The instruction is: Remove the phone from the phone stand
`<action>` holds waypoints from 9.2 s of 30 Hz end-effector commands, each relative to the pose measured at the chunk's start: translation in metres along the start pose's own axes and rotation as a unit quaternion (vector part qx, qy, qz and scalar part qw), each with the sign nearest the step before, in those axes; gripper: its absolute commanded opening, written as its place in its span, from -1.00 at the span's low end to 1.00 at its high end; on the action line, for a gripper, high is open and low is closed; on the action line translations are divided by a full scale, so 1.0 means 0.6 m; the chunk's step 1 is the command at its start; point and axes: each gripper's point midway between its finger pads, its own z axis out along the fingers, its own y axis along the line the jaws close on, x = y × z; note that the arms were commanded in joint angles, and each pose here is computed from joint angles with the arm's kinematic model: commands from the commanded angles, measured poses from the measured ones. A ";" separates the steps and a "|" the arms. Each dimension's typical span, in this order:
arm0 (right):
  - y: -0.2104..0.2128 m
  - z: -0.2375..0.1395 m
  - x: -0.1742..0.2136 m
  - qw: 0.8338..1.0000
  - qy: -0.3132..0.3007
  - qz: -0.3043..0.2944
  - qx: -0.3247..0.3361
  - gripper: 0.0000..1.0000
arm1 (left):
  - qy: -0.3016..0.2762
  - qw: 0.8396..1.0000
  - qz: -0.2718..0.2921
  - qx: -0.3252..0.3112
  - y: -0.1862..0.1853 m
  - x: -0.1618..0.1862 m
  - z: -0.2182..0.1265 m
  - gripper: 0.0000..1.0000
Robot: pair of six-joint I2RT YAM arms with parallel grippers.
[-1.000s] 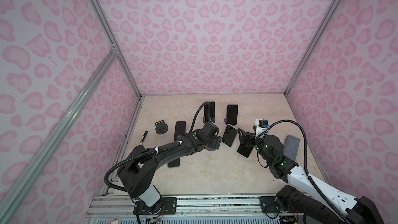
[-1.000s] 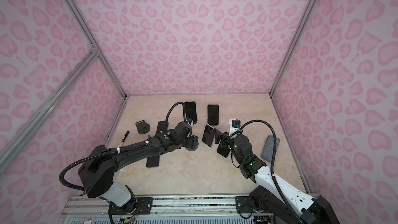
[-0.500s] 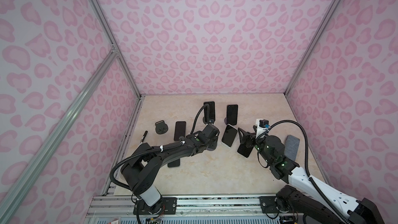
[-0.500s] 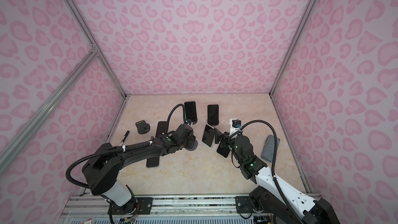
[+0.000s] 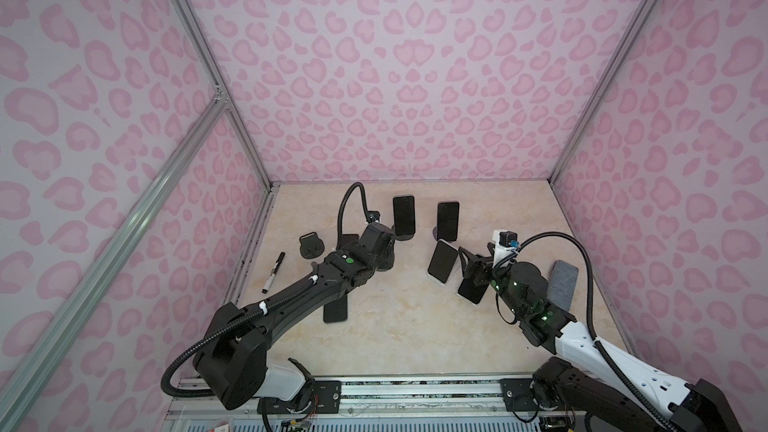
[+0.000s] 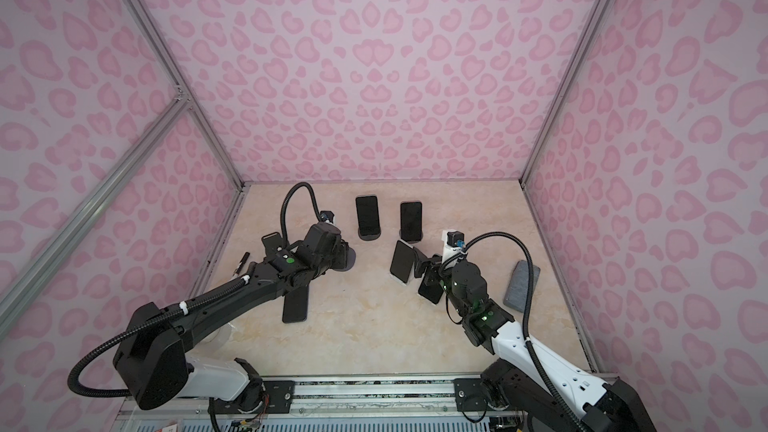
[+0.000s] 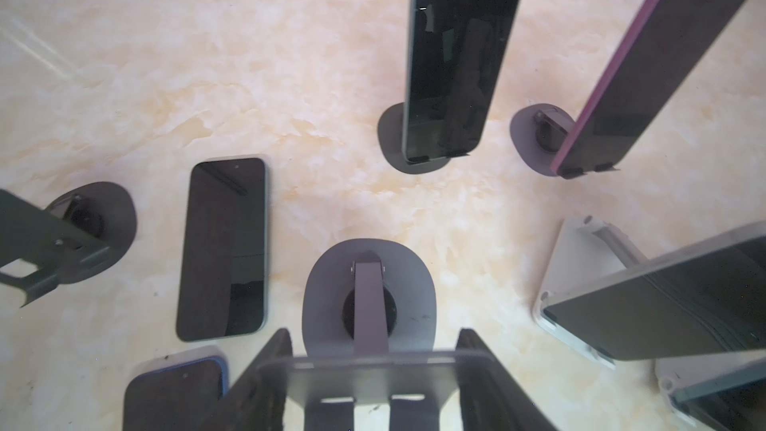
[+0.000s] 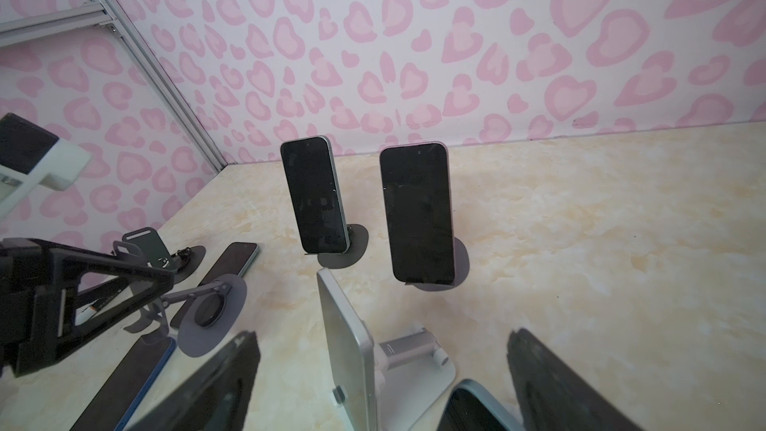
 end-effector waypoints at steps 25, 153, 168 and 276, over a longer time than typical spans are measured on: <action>-0.001 -0.003 -0.009 1.000 -0.023 0.004 0.005 0.91 | -0.002 0.996 -0.084 -0.021 0.090 -0.178 0.113 0.03; -0.129 -0.103 -0.059 0.971 -0.150 0.080 0.165 0.94 | -0.025 0.953 0.113 0.280 -0.275 0.046 -0.006 1.00; -0.122 -0.089 -0.049 0.976 -0.134 0.074 0.155 0.91 | 0.018 0.957 0.119 0.263 -0.294 0.082 0.048 0.96; -0.087 -0.052 -0.025 0.987 -0.103 0.071 0.098 0.84 | -0.083 0.952 0.165 0.244 -0.300 -0.010 0.021 0.31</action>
